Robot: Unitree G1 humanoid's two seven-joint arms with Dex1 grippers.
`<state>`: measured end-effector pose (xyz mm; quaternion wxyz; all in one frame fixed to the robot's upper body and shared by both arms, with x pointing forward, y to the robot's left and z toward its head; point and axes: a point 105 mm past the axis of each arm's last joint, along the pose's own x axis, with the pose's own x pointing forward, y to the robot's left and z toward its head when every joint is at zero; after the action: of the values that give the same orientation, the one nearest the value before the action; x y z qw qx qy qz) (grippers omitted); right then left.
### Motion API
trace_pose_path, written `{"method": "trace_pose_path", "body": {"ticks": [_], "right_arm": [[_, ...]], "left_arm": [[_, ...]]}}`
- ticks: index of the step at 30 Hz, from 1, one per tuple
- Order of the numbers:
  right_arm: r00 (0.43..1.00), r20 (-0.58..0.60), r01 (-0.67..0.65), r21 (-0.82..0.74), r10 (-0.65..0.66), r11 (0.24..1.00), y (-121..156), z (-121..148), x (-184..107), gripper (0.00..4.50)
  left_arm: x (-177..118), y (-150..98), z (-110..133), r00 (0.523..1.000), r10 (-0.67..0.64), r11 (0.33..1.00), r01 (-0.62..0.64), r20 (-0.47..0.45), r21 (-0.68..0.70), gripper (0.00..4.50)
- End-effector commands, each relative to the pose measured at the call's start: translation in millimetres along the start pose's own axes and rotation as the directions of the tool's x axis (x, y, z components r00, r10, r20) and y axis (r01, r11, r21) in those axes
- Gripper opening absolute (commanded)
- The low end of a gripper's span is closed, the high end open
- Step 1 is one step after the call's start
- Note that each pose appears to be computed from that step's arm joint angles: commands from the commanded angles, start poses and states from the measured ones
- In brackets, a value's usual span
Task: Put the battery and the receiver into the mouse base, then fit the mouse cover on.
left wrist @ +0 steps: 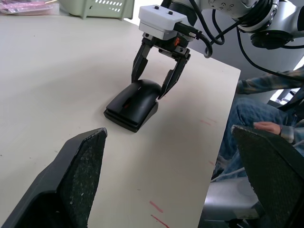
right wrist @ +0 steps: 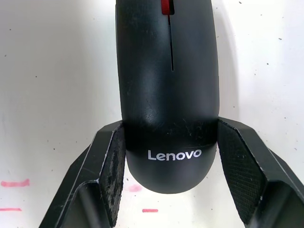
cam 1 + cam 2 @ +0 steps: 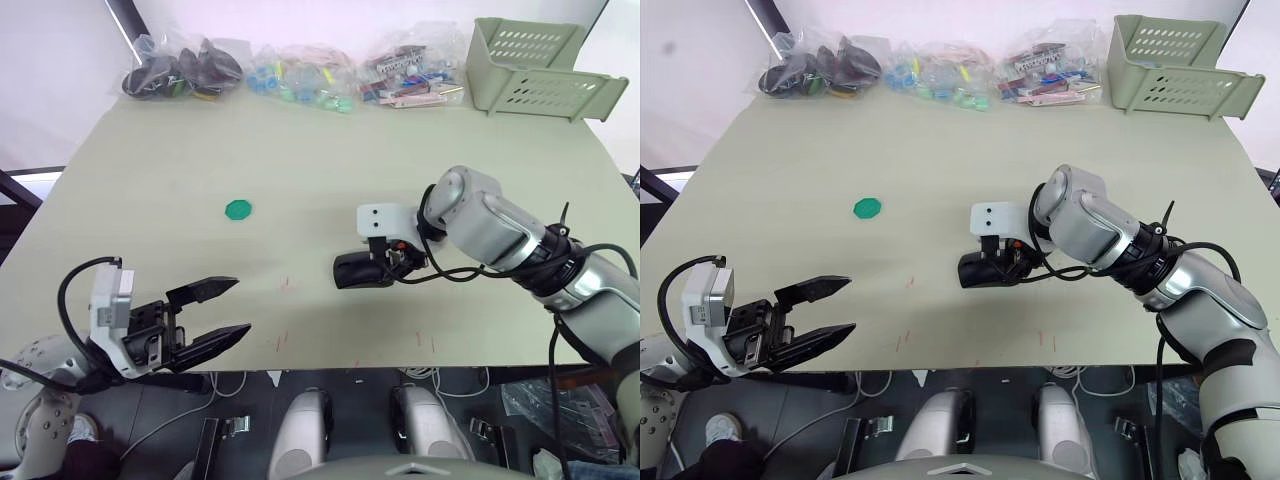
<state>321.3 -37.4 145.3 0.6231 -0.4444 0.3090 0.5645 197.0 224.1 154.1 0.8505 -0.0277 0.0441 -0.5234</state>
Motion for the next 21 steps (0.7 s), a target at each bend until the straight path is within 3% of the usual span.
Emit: {"method": "trace_pose_path", "body": {"ticks": [1,21], "right_arm": [[1.000,0.006,0.025,-0.044,-0.025,0.999,-2.8,11.7,-7.5,2.59],[1.000,0.001,0.015,-0.041,-0.014,0.999,-2.5,12.1,-5.4,2.59]], "left_arm": [[2.1,-3.8,5.2,1.000,-0.011,0.999,0.011,0.005,0.042,4.50],[2.4,-4.7,2.7,1.000,-0.004,0.999,0.003,0.010,0.041,4.50]]}}
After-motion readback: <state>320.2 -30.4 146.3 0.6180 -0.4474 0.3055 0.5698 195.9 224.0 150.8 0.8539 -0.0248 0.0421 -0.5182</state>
